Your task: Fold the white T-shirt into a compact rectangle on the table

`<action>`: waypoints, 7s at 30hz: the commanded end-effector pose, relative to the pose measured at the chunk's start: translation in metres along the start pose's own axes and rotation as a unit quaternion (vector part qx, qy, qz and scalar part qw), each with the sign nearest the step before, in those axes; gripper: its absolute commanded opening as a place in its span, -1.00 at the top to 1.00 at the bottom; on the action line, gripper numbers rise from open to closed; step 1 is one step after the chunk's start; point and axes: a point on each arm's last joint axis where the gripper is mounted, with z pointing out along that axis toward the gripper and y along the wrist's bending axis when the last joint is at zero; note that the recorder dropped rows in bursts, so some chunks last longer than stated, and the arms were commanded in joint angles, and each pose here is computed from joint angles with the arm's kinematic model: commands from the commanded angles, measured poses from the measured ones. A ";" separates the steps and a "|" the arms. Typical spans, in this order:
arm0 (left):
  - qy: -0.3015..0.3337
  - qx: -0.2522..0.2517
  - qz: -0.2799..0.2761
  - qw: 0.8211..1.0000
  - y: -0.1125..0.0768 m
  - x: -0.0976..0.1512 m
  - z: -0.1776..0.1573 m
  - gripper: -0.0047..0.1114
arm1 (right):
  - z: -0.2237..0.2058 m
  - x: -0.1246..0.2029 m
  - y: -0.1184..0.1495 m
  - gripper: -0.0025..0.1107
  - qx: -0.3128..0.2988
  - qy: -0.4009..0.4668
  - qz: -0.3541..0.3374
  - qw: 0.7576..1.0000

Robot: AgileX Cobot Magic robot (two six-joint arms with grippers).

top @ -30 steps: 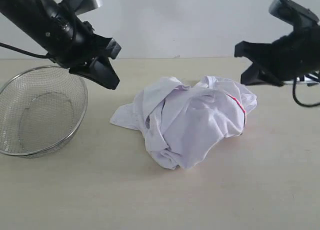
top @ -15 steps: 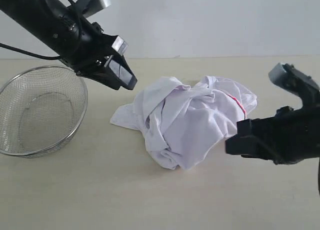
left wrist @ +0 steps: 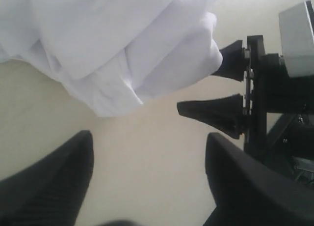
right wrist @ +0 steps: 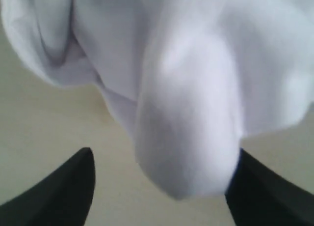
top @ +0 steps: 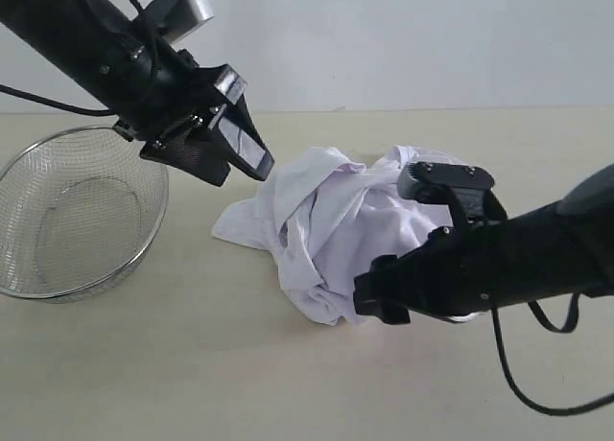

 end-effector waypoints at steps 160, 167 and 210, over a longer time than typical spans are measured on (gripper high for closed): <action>-0.019 -0.122 -0.009 0.992 0.060 -0.081 0.018 0.01 | -0.068 -0.065 -0.002 0.20 -0.082 0.099 -0.071 0.989; 0.012 -0.111 -0.024 0.993 0.046 -0.065 0.005 -0.01 | -0.072 -0.069 -0.015 0.20 -0.067 0.086 -0.050 0.993; 0.105 -0.037 0.000 0.994 0.010 -0.009 0.068 0.21 | -0.072 -0.068 -0.013 0.20 -0.080 0.090 -0.046 0.992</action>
